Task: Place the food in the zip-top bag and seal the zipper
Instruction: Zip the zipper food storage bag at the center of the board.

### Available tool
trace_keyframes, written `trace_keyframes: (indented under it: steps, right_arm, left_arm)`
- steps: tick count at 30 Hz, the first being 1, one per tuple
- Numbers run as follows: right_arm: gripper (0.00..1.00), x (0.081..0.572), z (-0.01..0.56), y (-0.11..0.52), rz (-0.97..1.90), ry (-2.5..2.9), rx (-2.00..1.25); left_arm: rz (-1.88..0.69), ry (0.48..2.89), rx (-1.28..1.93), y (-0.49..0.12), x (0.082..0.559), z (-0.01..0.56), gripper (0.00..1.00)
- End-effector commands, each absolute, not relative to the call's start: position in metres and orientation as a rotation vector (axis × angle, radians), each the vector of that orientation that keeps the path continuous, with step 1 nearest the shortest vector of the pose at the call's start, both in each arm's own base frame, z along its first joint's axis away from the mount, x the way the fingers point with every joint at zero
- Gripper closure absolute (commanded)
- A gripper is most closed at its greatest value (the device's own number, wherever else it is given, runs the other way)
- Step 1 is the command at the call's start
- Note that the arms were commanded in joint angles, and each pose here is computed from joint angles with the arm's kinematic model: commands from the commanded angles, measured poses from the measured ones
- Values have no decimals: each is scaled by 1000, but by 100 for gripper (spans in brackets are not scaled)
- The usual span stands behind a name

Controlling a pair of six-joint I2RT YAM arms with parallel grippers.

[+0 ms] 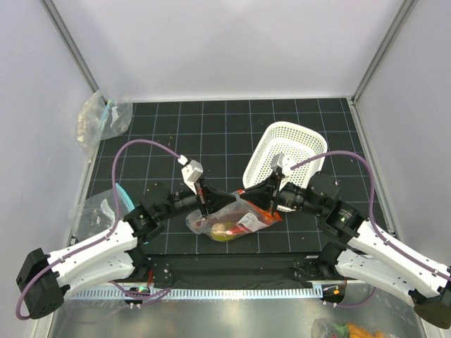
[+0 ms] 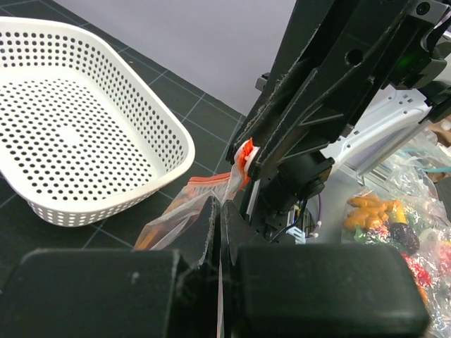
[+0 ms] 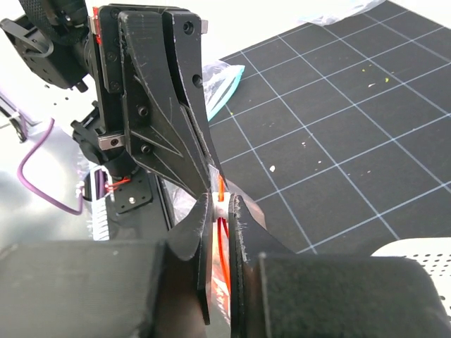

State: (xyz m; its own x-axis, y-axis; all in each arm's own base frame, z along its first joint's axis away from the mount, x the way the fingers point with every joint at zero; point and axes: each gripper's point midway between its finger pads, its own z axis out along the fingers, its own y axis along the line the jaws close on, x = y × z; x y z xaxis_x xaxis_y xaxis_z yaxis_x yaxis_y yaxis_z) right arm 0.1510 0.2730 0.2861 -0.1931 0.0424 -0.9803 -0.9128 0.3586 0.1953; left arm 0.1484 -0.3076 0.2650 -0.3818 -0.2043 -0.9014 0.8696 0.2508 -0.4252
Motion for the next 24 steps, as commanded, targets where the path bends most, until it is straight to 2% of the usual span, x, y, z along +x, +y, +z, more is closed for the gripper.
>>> trace_keyframes:
  steps: [1, 17, 24]
  right_arm:
    - [98, 152, 303, 272, 1070, 1436, -800]
    - [99, 159, 282, 287, 1074, 1543, -857]
    - [99, 164, 280, 286, 1050, 1562, -841]
  left_arm:
    - [-1347, 1398, 609, -301, 148, 302, 100]
    - [-1223, 1355, 382, -261, 165, 317, 100]
    - [-1110, 1320, 179, -222, 180, 323, 100]
